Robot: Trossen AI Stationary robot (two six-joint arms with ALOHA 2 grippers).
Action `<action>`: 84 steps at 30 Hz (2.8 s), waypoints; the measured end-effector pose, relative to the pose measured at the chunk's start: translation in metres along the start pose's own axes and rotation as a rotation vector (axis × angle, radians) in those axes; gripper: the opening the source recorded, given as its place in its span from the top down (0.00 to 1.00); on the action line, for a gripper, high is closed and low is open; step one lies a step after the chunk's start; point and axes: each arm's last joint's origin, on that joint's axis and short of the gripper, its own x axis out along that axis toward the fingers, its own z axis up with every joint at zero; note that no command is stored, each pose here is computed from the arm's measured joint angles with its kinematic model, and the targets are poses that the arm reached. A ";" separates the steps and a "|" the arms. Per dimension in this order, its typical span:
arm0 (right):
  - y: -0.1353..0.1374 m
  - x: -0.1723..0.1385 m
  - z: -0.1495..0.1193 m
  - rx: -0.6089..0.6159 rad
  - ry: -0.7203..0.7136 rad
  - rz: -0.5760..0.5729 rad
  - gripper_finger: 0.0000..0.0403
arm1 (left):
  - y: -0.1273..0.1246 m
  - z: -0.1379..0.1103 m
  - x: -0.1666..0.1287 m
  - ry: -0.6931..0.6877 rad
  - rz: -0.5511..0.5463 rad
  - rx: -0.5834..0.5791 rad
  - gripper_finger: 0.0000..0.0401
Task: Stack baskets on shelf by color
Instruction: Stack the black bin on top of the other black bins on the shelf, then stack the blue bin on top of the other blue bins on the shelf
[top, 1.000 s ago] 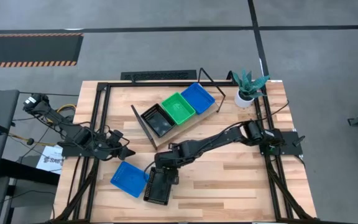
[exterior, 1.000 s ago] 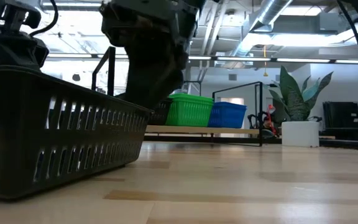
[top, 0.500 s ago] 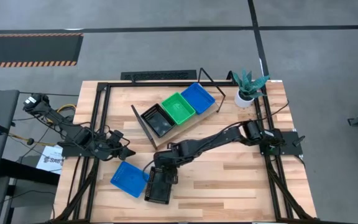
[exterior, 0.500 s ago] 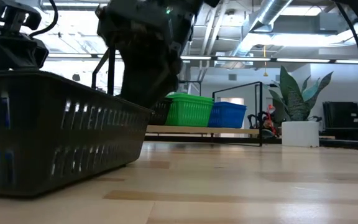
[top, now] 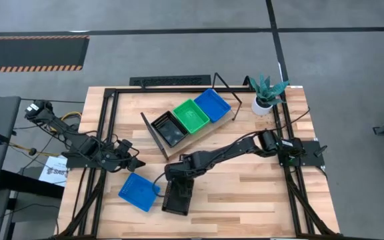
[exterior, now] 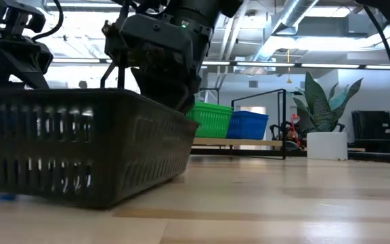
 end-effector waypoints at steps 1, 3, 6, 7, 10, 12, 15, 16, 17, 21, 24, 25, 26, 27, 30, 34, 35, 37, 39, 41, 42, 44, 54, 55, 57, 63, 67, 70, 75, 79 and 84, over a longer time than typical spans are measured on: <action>0.000 0.000 0.000 -0.002 0.001 0.000 0.73 | 0.000 0.000 0.000 -0.001 0.001 0.000 0.68; 0.000 -0.001 0.001 -0.004 -0.001 0.001 0.80 | 0.000 0.000 0.000 -0.001 0.001 -0.001 0.68; 0.000 -0.002 -0.002 -0.013 0.030 -0.002 0.95 | 0.000 0.000 0.000 -0.003 0.001 0.000 0.68; 0.000 -0.007 -0.003 -0.022 0.041 -0.005 0.96 | 0.000 0.000 0.000 -0.003 0.001 0.000 0.68; -0.003 -0.028 -0.004 -0.083 0.068 -0.006 0.97 | 0.000 0.000 0.000 -0.005 0.003 0.001 0.68; -0.006 -0.051 -0.005 -0.145 0.085 0.005 0.98 | 0.001 0.000 0.000 -0.007 0.006 0.002 0.68; -0.021 -0.101 -0.003 -0.216 0.062 0.023 0.98 | 0.001 0.000 0.000 -0.017 0.007 0.008 0.68; -0.028 -0.119 -0.003 -0.241 0.039 0.021 0.98 | 0.001 0.001 0.000 -0.022 0.006 0.011 0.68; -0.035 -0.138 -0.003 -0.270 0.015 0.016 0.98 | 0.001 0.001 0.000 -0.026 0.007 0.011 0.68; -0.071 -0.200 -0.002 -0.402 -0.123 -0.038 0.98 | 0.001 0.001 0.000 -0.050 0.007 0.012 0.68; -0.101 -0.232 0.001 -0.482 -0.256 -0.118 0.98 | 0.001 0.002 0.000 -0.060 0.008 0.011 0.68; -0.111 -0.237 0.003 -0.508 -0.282 -0.146 0.98 | 0.001 0.002 0.000 -0.061 0.008 0.012 0.68; -0.120 -0.241 0.006 -0.532 -0.320 -0.178 0.98 | 0.001 0.002 0.000 -0.063 0.007 0.011 0.68; -0.129 -0.244 0.009 -0.552 -0.354 -0.211 0.98 | 0.001 0.002 0.000 -0.065 0.007 0.008 0.68; -0.154 -0.244 0.019 -0.611 -0.419 -0.291 0.99 | 0.001 0.002 0.000 -0.070 0.006 -0.009 0.68; -0.179 -0.231 0.032 -0.673 -0.427 -0.329 0.99 | 0.001 0.002 0.000 -0.071 0.007 -0.026 0.68; -0.184 -0.226 0.034 -0.687 -0.414 -0.335 0.99 | 0.001 0.002 0.000 -0.076 0.009 -0.030 0.68; -0.192 -0.219 0.038 -0.709 -0.393 -0.342 0.99 | 0.001 0.003 0.000 -0.089 0.008 -0.032 0.68; -0.198 -0.210 0.044 -0.736 -0.389 -0.339 0.99 | 0.001 0.003 0.000 -0.107 0.009 -0.040 0.68; -0.200 -0.201 0.046 -0.767 -0.368 -0.315 0.99 | 0.001 0.004 0.000 -0.122 0.008 -0.047 0.68; -0.201 -0.195 0.048 -0.785 -0.356 -0.309 0.99 | 0.001 0.004 0.000 -0.128 0.009 -0.047 0.68; -0.203 -0.186 0.049 -0.819 -0.331 -0.302 0.98 | 0.001 0.004 0.000 -0.133 0.008 -0.048 0.68; -0.206 -0.171 0.052 -0.956 -0.279 -0.310 0.96 | 0.001 0.005 0.000 -0.165 0.007 -0.064 0.68; -0.206 -0.171 0.053 -0.967 -0.285 -0.318 0.95 | 0.001 0.005 0.000 -0.166 0.007 -0.064 0.68; -0.206 -0.170 0.053 -0.978 -0.280 -0.318 0.93 | 0.001 0.005 0.000 -0.171 0.007 -0.064 0.68; -0.206 -0.170 0.053 -1.004 -0.278 -0.325 0.85 | 0.001 0.006 0.000 -0.191 0.007 -0.063 0.68; -0.206 -0.171 0.054 -1.004 -0.284 -0.331 0.77 | 0.001 0.006 -0.001 -0.201 0.006 -0.063 0.68; -0.207 -0.171 0.055 -1.003 -0.291 -0.336 0.68 | 0.001 0.006 -0.001 -0.203 0.006 -0.063 0.68; -0.204 -0.178 0.058 -0.957 -0.332 -0.366 0.52 | 0.001 0.006 -0.001 -0.203 0.005 -0.070 0.68; -0.193 -0.210 0.056 -0.820 -0.385 -0.419 0.45 | 0.001 0.006 -0.001 -0.203 0.005 -0.072 0.68; -0.175 -0.243 0.039 -0.524 -0.386 -0.310 0.45 | 0.002 0.006 -0.001 -0.203 0.008 -0.069 0.68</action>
